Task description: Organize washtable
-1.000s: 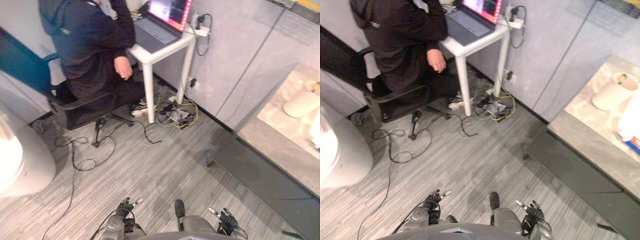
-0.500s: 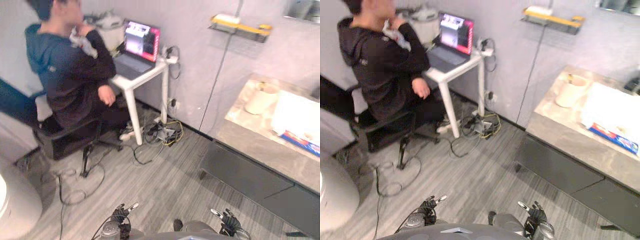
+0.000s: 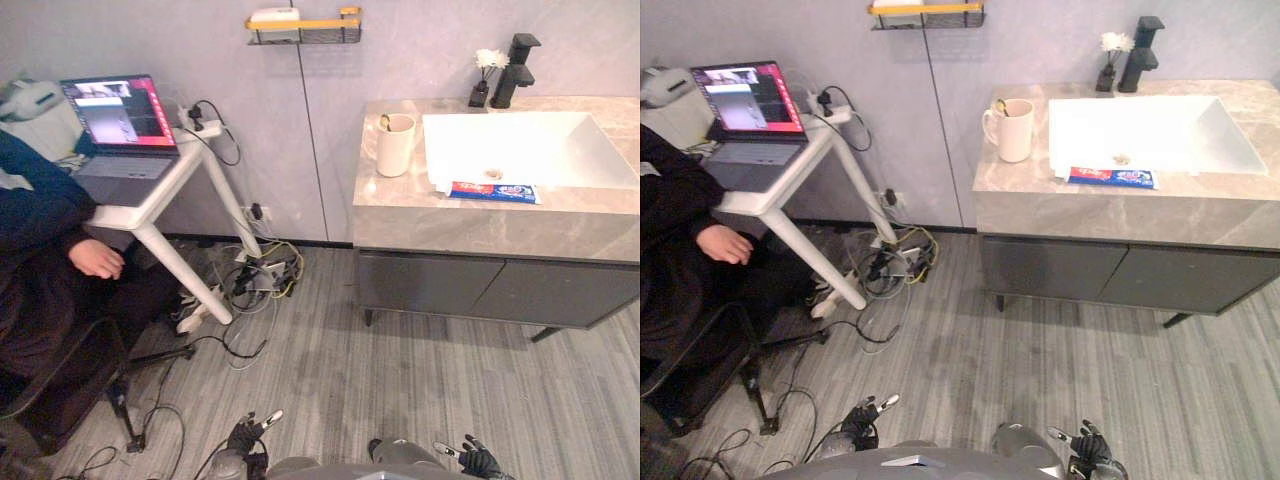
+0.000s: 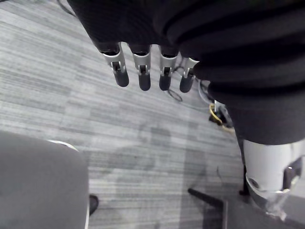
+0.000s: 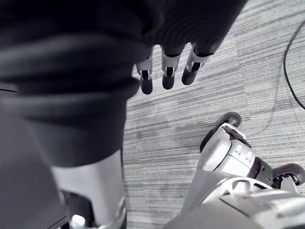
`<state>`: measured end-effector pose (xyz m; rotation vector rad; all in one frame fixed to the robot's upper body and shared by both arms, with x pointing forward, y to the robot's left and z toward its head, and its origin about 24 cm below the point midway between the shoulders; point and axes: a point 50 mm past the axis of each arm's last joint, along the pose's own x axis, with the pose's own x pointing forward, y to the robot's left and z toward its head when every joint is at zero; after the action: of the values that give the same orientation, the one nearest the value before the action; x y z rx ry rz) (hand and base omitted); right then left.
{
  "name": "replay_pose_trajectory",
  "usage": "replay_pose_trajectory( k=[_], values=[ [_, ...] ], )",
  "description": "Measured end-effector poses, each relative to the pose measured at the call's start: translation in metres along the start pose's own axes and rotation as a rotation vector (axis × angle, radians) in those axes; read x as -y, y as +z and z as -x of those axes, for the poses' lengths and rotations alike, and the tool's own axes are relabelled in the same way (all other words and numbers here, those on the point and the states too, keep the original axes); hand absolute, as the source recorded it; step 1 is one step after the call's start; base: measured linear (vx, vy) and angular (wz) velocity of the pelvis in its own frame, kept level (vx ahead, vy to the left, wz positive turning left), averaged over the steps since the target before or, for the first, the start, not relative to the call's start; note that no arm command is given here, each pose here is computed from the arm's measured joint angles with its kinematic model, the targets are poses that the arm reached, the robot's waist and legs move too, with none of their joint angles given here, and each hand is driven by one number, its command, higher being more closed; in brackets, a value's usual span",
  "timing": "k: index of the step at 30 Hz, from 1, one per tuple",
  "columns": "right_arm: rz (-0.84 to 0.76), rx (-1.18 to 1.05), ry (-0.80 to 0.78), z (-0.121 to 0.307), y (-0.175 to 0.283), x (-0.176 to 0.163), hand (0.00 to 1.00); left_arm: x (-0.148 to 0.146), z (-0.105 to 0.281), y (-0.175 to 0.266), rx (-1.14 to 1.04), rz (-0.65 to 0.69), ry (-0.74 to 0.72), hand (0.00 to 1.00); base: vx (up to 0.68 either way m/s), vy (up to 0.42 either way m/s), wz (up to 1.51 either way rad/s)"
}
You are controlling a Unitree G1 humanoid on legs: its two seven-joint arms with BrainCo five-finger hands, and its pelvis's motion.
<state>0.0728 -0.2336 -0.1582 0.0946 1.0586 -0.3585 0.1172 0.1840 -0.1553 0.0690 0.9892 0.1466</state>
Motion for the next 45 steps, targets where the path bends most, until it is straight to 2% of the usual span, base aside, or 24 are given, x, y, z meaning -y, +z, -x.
replay_pose_trajectory(
  k=[6,18,23,28,38,45],
  values=[
    [-0.089,0.007,0.023,-0.001,0.0,-0.018,0.0,0.017,-0.008,0.038,0.118,-0.172,-0.08,0.0,0.15,-0.039,-0.11],
    [-0.034,0.052,0.018,-0.005,0.019,-0.013,0.0,0.023,-0.006,0.015,0.013,-0.128,-0.099,0.0,0.12,-0.13,-0.27],
    [0.018,0.126,0.088,-0.005,0.034,-0.021,0.0,0.023,-0.005,0.011,0.002,-0.063,-0.081,0.0,0.03,-0.093,0.14],
    [0.085,0.111,0.101,-0.003,0.028,-0.016,0.0,0.026,-0.003,0.019,0.058,-0.038,-0.073,0.0,-0.02,-0.054,0.05],
    [0.027,0.004,0.005,0.004,-0.005,0.007,0.0,0.022,-0.002,0.01,0.028,-0.055,-0.059,0.0,0.14,0.092,-0.23],
    [-0.01,-0.037,-0.013,0.005,-0.015,0.006,0.0,0.021,-0.002,0.009,0.022,-0.099,-0.068,0.0,0.33,0.117,-0.16]
  ],
)
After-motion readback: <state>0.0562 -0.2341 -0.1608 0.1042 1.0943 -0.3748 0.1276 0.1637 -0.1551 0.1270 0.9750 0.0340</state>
